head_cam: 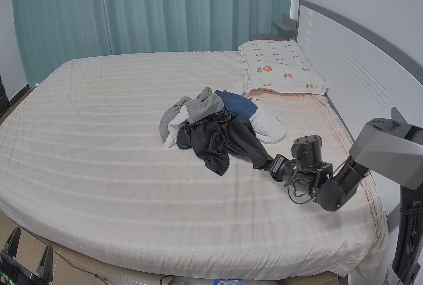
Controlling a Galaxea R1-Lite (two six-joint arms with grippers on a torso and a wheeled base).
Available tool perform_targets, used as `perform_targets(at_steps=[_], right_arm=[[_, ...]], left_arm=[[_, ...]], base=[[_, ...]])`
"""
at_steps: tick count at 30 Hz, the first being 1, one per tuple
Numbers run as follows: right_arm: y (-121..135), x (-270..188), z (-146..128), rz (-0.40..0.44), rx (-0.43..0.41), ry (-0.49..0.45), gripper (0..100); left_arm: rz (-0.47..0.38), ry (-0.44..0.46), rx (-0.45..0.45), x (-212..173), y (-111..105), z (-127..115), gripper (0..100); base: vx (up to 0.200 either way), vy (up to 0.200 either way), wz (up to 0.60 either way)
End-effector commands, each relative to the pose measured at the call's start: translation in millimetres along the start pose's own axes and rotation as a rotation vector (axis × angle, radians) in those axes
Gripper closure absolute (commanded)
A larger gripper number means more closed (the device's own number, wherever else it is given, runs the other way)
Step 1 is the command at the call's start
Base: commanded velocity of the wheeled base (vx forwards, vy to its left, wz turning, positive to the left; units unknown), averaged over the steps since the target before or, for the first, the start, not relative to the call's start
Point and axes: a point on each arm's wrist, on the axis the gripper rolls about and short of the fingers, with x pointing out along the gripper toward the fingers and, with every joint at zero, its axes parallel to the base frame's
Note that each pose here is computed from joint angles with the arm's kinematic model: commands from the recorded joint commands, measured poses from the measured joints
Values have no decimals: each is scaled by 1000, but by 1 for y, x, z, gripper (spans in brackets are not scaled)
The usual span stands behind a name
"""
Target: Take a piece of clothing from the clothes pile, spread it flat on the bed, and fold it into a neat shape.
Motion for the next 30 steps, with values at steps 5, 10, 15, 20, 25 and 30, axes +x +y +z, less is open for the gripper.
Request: perform_targets(at_steps=[5,10,15,20,25,30], right_arm=[[-24,-109,3,128,37,-84,100],[-25,-126,-1,170,24,-106,100],[-23,-130,-1,183,18,-100,100],[-19,-133,2,205,20,-117,100],[-14,-138,5,228,14,-129,100],[-8,-142,2,261,-4,-125,100]], left_arm=[[-6,0,6,0,0,-5,0],[-2,1,-1,0,0,-5,0],[-8,0,12,0,0,-5,0],[-23,-1,65,0,-1,-5,0],[-32,-3,71,0,-1,-5,0],[-71,-316,-32,-16,-1,88,0]], base=[[0,0,0],[0,0,0],[0,0,0],[0,0,0],[0,0,0],[0,0,0]])
